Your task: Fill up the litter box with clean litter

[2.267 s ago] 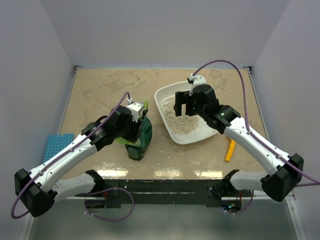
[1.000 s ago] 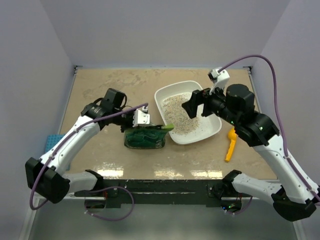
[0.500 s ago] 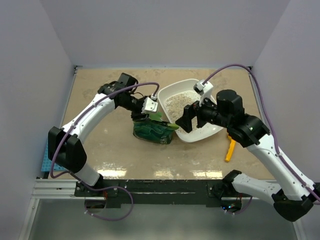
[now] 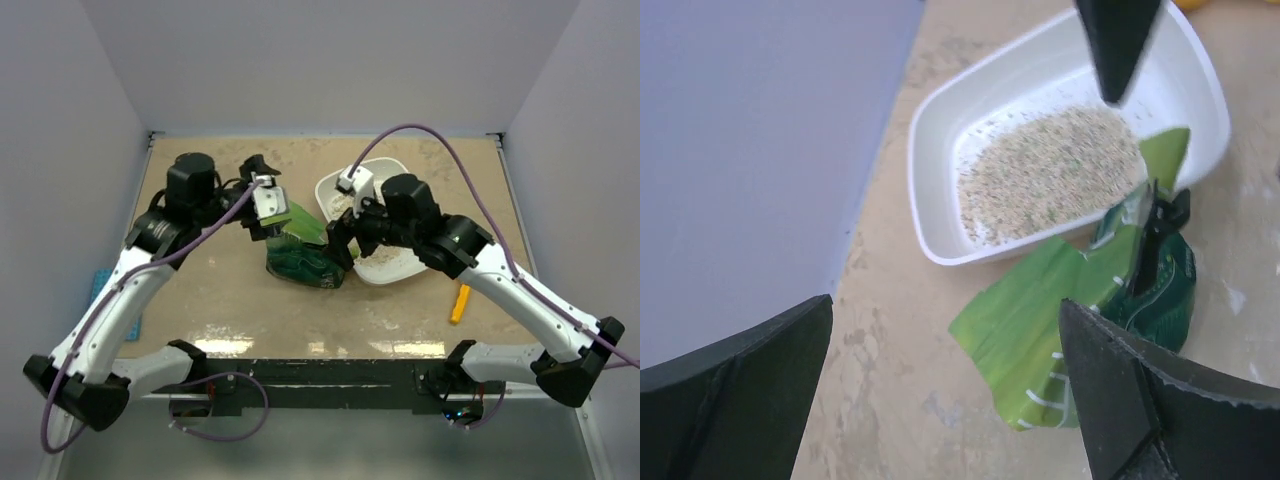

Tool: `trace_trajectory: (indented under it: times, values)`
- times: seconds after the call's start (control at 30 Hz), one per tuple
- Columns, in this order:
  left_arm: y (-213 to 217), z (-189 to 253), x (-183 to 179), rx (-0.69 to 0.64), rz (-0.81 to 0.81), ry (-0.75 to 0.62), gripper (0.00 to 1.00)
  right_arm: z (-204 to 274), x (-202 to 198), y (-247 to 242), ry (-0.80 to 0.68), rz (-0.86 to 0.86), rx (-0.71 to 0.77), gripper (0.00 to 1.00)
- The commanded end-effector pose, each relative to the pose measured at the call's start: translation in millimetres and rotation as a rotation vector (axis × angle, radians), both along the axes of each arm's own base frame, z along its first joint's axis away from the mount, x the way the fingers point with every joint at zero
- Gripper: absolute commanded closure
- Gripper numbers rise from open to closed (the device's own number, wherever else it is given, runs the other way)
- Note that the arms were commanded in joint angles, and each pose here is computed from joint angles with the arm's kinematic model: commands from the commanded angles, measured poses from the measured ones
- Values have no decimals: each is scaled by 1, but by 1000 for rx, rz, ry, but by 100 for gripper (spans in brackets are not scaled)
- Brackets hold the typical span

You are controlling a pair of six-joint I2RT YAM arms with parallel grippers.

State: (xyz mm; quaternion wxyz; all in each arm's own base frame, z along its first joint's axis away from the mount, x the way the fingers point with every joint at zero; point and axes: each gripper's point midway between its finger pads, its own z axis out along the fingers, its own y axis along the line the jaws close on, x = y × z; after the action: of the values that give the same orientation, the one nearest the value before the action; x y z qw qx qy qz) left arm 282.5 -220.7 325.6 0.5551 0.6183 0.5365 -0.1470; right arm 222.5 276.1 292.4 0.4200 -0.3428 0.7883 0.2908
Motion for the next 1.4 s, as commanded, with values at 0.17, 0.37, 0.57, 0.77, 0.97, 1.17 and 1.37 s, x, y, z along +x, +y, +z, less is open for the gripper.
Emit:
trace_trajectory:
  times: [0.17,0.37,0.57,0.77,0.97,1.17,1.37]
  values:
    - [58,21,0,-409,680,386,0,16,2,-1,-441,141,-175,2]
    - [51,-1,-30,-462,633,515,0,31,-3,-2,-591,205,-140,2]
    - [56,-1,-46,-463,604,502,0,15,-5,20,-594,333,-169,2]
    - [54,-15,-52,-433,592,539,0,-14,4,23,-565,371,-267,2]
    - [52,-17,-57,-454,566,534,0,-28,6,26,-544,387,-294,2]
    - [56,-24,-51,-430,597,522,0,-40,12,26,-530,373,-325,2]
    - [53,-24,-50,-431,588,529,0,-45,27,25,-546,319,-368,9]
